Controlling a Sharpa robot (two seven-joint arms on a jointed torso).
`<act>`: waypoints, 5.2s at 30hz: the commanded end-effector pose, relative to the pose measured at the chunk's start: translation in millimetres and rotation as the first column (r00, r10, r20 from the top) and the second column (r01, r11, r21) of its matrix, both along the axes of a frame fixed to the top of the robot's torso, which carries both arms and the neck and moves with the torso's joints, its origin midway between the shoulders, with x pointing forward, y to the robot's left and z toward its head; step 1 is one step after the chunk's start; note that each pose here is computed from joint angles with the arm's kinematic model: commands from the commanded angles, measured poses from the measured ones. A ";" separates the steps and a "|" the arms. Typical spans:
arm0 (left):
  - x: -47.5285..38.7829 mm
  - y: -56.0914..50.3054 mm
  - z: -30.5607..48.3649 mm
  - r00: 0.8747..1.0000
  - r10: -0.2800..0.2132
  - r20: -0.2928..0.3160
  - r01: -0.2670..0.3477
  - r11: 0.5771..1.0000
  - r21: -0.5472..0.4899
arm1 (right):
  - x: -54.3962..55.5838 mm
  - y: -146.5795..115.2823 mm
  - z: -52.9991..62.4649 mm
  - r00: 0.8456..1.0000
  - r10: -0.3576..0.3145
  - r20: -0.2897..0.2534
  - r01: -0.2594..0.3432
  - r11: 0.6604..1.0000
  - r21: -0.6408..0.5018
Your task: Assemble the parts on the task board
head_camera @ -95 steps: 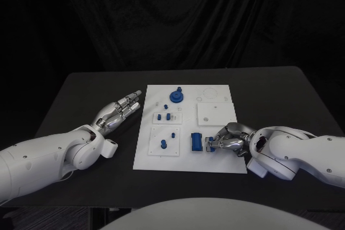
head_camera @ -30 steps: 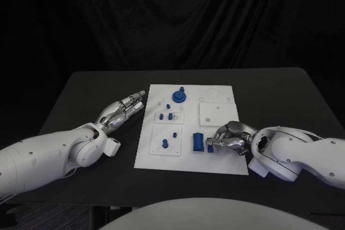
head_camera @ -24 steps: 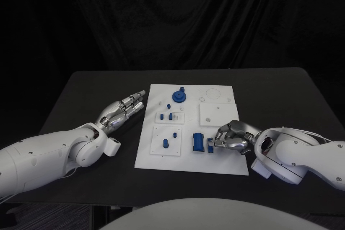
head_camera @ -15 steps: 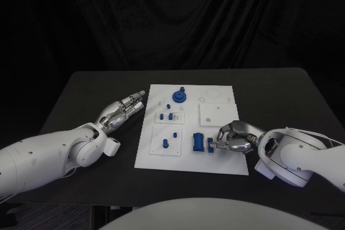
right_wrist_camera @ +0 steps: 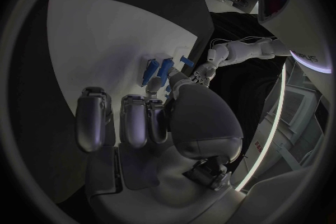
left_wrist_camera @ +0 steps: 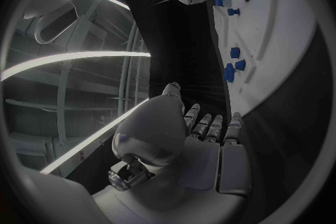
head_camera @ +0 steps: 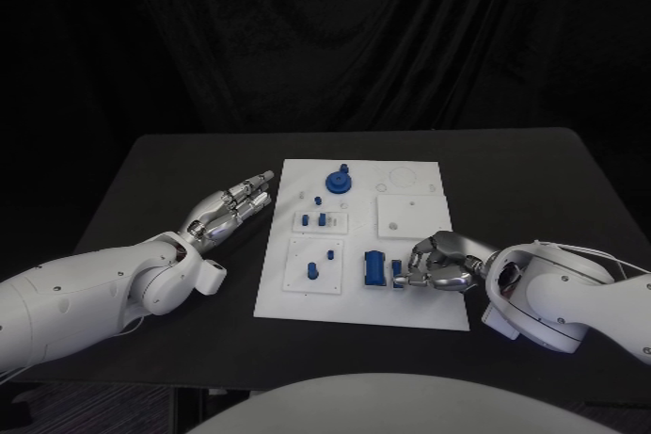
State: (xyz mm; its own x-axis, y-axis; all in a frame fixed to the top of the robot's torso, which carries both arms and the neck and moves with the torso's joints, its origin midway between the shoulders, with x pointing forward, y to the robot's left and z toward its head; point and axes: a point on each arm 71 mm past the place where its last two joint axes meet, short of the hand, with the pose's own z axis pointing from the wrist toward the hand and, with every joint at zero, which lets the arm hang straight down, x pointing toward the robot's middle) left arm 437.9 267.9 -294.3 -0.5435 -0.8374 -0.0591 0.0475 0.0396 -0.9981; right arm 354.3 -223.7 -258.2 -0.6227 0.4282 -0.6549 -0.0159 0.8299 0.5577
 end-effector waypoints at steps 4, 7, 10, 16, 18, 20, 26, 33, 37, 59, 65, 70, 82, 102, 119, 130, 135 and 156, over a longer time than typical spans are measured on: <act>-1.2 -2.3 5.5 0.997 -0.017 0.069 0.021 0.998 -0.056 | -1.7 1.6 -4.0 0.999 0.028 -0.029 -0.029 0.999 -0.032; -1.0 -2.4 5.3 0.998 -0.018 0.067 0.022 0.998 -0.055 | -1.7 1.9 -4.7 0.999 0.034 -0.031 -0.035 0.999 -0.040; -1.1 -2.2 5.3 0.998 -0.018 0.067 0.021 0.998 -0.055 | -1.7 2.1 -5.3 0.999 0.038 -0.035 -0.039 0.998 -0.045; -1.1 -2.3 5.3 0.998 -0.018 0.067 0.022 0.998 -0.056 | -0.1 0.8 -6.2 0.999 0.034 -0.032 -0.036 0.998 -0.050; -1.1 -2.4 5.3 0.998 -0.018 0.067 0.022 0.998 -0.056 | 0.4 0.3 -6.4 0.999 0.032 -0.031 -0.033 0.998 -0.050; -1.2 -2.5 5.3 0.998 -0.018 0.067 0.022 0.998 -0.056 | 1.2 -0.3 -6.7 0.999 0.029 -0.029 -0.030 0.998 -0.051; -1.2 -2.2 5.3 0.998 -0.017 0.068 0.021 0.998 -0.055 | 3.3 -1.2 -7.2 1.000 0.023 -0.020 -0.024 0.998 -0.050; -1.6 -1.4 5.5 0.998 -0.015 0.068 0.019 0.998 -0.054 | 6.8 -2.3 -8.9 1.000 0.014 -0.013 -0.015 0.999 -0.053; -1.8 -1.0 5.5 0.998 -0.015 0.067 0.018 0.998 -0.054 | 8.4 -2.4 -10.9 1.000 0.013 -0.013 -0.013 0.998 -0.059; -2.0 -0.8 5.6 0.998 -0.015 0.068 0.018 0.998 -0.055 | 7.5 -1.8 -15.3 1.000 0.014 0.028 -0.013 0.998 -0.063; -2.2 -0.6 6.0 0.997 -0.012 0.074 0.016 0.998 -0.056 | 7.4 -5.8 -7.9 0.995 -0.004 0.103 0.005 1.000 -0.006; -2.4 0.6 6.5 0.997 -0.004 0.082 0.009 0.999 -0.053 | 5.7 -10.8 0.6 0.985 -0.025 0.169 0.013 0.998 0.069; -5.8 -1.0 10.4 0.984 0.007 0.176 -0.005 1.000 -0.012 | 10.2 -31.9 46.8 0.894 -0.157 0.419 -0.008 0.930 0.366; -22.7 -9.1 6.6 0.960 0.021 0.278 -0.021 1.000 0.000 | 22.0 -38.6 40.8 0.888 -0.156 0.433 -0.162 0.774 0.612; -5.5 -23.1 7.0 0.984 0.156 0.085 -0.162 0.984 0.072 | 42.0 -28.8 37.6 0.889 -0.257 0.378 -0.056 0.759 0.649; 19.6 -63.0 54.7 0.893 0.450 0.005 -0.449 0.893 -0.029 | 90.4 10.0 36.8 0.842 -0.522 0.137 0.216 0.558 0.801; 23.1 -72.7 66.7 0.858 0.512 -0.039 -0.513 0.857 -0.044 | 102.4 24.2 35.1 0.811 -0.584 0.032 0.307 0.471 0.827; 23.9 -75.5 70.1 0.847 0.528 -0.054 -0.531 0.846 -0.048 | 107.5 31.3 34.0 0.793 -0.609 -0.023 0.351 0.426 0.834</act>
